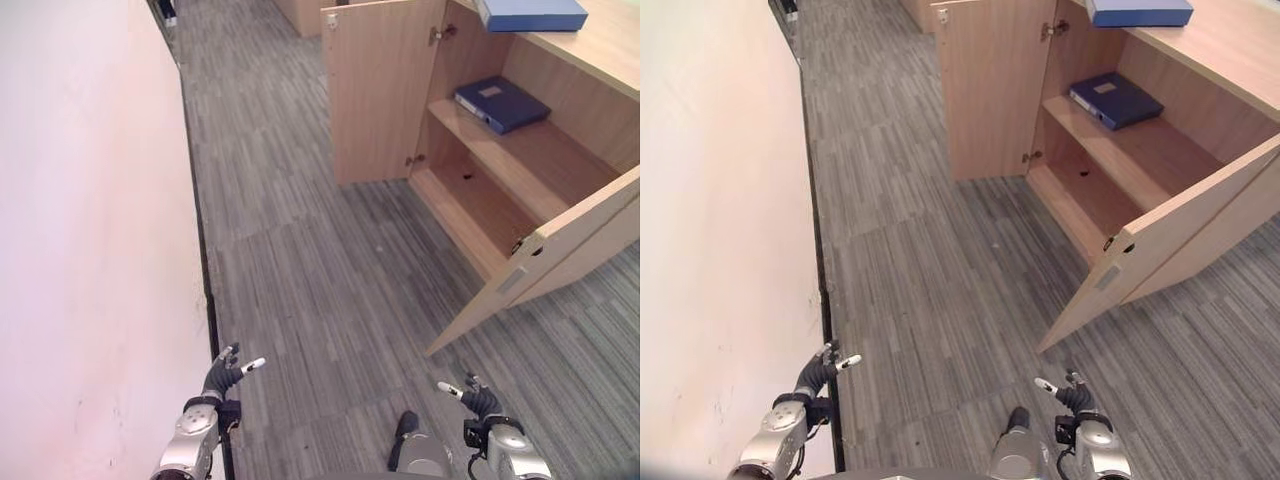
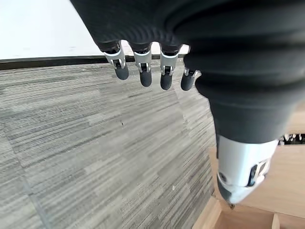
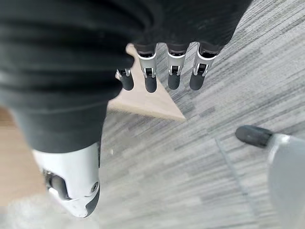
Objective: Put the empty folder in the office cabinet
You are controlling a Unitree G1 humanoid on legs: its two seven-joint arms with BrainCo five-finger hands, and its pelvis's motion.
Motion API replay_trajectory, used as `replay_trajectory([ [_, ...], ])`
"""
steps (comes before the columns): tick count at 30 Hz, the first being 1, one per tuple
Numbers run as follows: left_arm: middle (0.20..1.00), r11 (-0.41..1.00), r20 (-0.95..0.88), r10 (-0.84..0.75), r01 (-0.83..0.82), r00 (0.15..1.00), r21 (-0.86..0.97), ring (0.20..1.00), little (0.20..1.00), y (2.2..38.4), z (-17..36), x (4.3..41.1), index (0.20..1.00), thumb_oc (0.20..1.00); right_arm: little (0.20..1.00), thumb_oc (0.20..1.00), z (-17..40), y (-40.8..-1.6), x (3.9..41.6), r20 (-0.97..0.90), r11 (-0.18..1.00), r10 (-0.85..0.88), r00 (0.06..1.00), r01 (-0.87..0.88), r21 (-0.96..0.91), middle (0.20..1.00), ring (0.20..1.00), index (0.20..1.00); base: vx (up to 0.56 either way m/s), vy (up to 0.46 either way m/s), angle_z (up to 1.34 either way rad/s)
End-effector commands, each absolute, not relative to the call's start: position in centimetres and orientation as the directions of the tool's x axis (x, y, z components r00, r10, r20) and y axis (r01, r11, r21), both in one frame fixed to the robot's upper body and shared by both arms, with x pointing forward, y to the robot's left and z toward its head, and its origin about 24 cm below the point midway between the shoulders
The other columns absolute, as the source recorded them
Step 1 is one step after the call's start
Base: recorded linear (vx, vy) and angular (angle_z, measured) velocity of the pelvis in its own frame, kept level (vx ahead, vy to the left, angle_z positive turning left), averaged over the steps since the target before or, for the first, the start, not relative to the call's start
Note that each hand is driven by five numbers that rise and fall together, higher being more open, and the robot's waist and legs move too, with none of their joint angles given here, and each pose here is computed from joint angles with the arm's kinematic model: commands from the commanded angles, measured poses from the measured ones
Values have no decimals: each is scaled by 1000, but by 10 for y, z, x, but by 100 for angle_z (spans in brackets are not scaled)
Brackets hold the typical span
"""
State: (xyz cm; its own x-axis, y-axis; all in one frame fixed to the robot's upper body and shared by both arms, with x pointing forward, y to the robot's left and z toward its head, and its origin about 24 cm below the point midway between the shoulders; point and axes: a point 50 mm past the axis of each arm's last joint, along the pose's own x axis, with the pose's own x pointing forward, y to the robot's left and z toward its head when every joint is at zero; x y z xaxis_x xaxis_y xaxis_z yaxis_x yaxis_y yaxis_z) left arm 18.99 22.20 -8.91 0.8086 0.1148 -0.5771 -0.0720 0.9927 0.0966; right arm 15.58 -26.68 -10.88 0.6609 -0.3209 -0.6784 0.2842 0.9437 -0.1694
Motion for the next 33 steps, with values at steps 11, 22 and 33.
replay_trajectory([
  [11, 1000, 992, -493, 117, -79, 862, 97, 1000, 1000, 221, -76, 198, 1000, 1000, 1000, 1000, -103, -282, 155, -642, 896, -400, 654, 427, -124, 1000, 1000, 1000, 255, 180, -63],
  [22, 1000, 991, -523, 113, -60, 845, 117, 1000, 1000, 220, -84, 189, 1000, 1000, 1000, 1000, -114, -276, 141, -694, 897, -376, 614, 428, -108, 1000, 1000, 1000, 226, 307, -68],
  [33, 1000, 980, -498, 107, -7, 860, 198, 1000, 1000, 232, -73, 198, 1000, 1000, 1000, 1000, -116, -242, 155, -690, 889, -311, 653, 457, 31, 1000, 1000, 1000, 23, 379, -69],
])
